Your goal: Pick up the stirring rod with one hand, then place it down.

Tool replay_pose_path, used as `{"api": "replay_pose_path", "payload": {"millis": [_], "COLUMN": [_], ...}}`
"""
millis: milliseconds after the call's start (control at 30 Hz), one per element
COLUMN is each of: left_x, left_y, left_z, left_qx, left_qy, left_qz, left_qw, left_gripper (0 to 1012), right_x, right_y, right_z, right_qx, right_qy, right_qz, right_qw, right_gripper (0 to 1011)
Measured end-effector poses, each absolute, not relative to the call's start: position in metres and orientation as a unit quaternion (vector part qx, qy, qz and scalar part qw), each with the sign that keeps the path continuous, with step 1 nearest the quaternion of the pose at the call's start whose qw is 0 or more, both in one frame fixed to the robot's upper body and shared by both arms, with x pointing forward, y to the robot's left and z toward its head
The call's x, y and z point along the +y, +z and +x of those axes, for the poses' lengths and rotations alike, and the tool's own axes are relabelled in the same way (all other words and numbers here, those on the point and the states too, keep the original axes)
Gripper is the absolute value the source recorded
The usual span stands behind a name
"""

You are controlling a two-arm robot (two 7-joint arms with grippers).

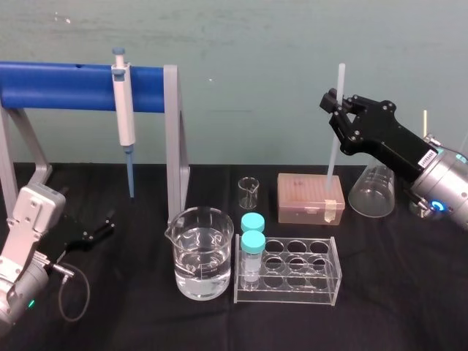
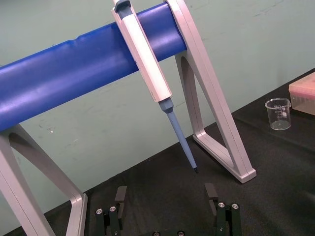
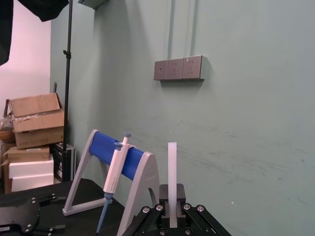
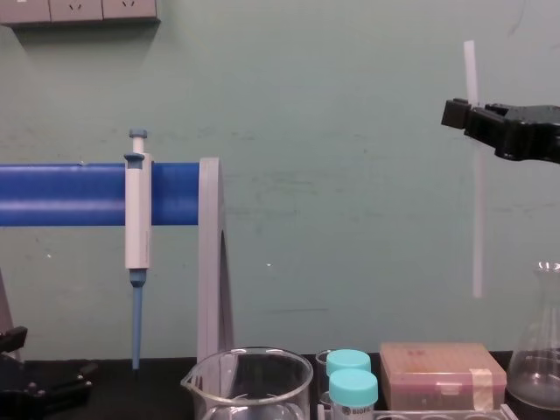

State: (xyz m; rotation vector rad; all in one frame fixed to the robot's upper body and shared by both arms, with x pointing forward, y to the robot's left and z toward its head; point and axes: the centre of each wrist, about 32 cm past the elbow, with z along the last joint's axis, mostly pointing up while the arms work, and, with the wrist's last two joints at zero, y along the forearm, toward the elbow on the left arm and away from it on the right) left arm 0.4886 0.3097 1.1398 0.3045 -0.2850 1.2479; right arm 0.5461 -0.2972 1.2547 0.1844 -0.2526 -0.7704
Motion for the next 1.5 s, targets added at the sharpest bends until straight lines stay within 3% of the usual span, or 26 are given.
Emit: {"api": "replay_pose_path", "payload": {"millis": [1500], "left_x": [0.3097], "left_y": [1.1398], "left_z": [0.4886], "left_qx": [-0.132], "left_qy": [0.58], "left_qz": [0.141], "left_qw": [0.791], "left_gripper": [1000], "right_x": [-0.2952], "right_y": [1.2498], "right_z": [0.545], "right_qx": [-0.114], "right_qy": [-0.37], "right_qz": [0.086], "right_qw": [0.918], "right_gripper": [66]}}
